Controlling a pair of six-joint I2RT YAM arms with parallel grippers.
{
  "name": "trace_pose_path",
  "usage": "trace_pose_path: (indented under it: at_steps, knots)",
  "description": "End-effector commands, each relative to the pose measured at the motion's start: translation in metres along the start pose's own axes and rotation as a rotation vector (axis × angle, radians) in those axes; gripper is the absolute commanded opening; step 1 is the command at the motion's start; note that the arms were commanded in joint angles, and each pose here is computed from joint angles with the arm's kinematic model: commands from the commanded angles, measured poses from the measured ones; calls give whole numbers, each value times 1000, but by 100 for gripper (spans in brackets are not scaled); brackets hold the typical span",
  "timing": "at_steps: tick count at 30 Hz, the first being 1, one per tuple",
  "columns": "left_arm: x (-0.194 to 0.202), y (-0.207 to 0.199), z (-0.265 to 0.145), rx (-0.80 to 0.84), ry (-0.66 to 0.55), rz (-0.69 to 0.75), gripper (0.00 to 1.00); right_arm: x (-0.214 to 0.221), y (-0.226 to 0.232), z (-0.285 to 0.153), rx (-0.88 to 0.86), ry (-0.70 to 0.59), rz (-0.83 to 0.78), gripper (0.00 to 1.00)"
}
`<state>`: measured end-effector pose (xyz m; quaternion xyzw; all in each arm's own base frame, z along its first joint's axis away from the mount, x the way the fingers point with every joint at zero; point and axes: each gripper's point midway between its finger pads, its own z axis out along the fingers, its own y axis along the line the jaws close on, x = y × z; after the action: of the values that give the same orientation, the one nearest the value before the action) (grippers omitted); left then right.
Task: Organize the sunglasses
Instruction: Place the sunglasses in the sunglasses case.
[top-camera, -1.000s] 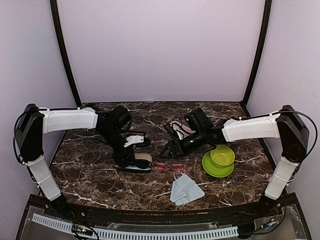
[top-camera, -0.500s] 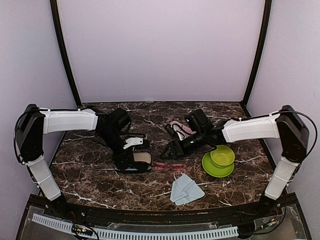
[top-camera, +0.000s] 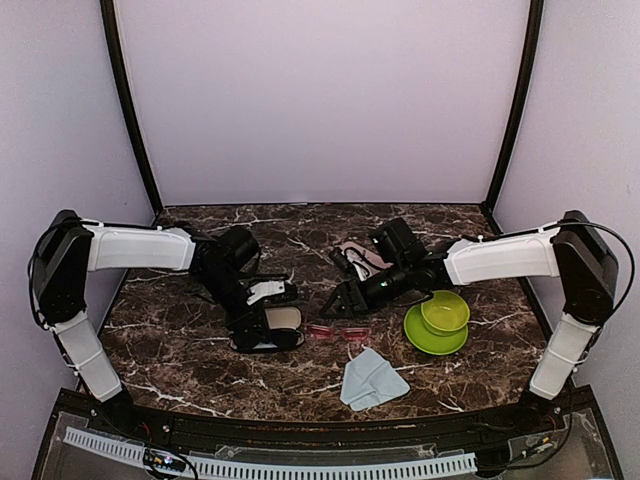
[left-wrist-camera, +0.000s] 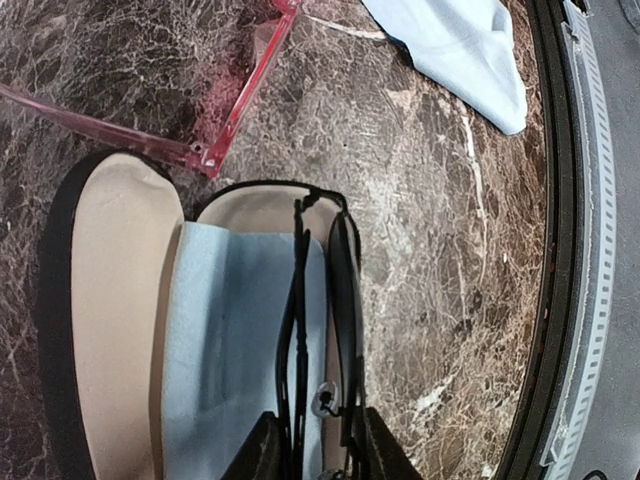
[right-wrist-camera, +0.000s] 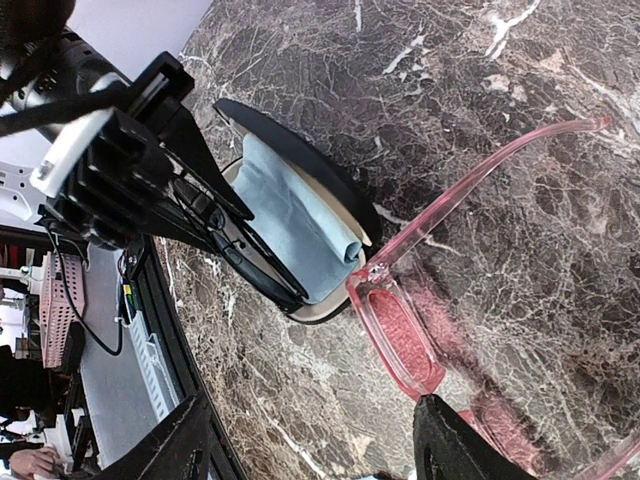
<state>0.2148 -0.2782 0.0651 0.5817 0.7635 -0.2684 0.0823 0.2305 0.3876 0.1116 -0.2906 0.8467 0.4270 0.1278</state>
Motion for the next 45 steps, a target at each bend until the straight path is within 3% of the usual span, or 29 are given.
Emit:
trace_pose_path:
  at_steps: [1, 19, 32, 45]
  knots:
    - [-2, -8, -3, 4, -39, -17, 26, -8, 7, -5, -26, -34, -16, 69]
    - [1, 5, 4, -62, -26, -37, 37, -7, 8, -4, -32, -28, -13, 69]
    - [3, 7, 2, -103, -27, -17, 57, -2, 12, 8, -38, 2, -23, 68]
    - [4, -1, 7, -115, -15, 25, 69, 2, 12, 11, -34, 12, -14, 68]
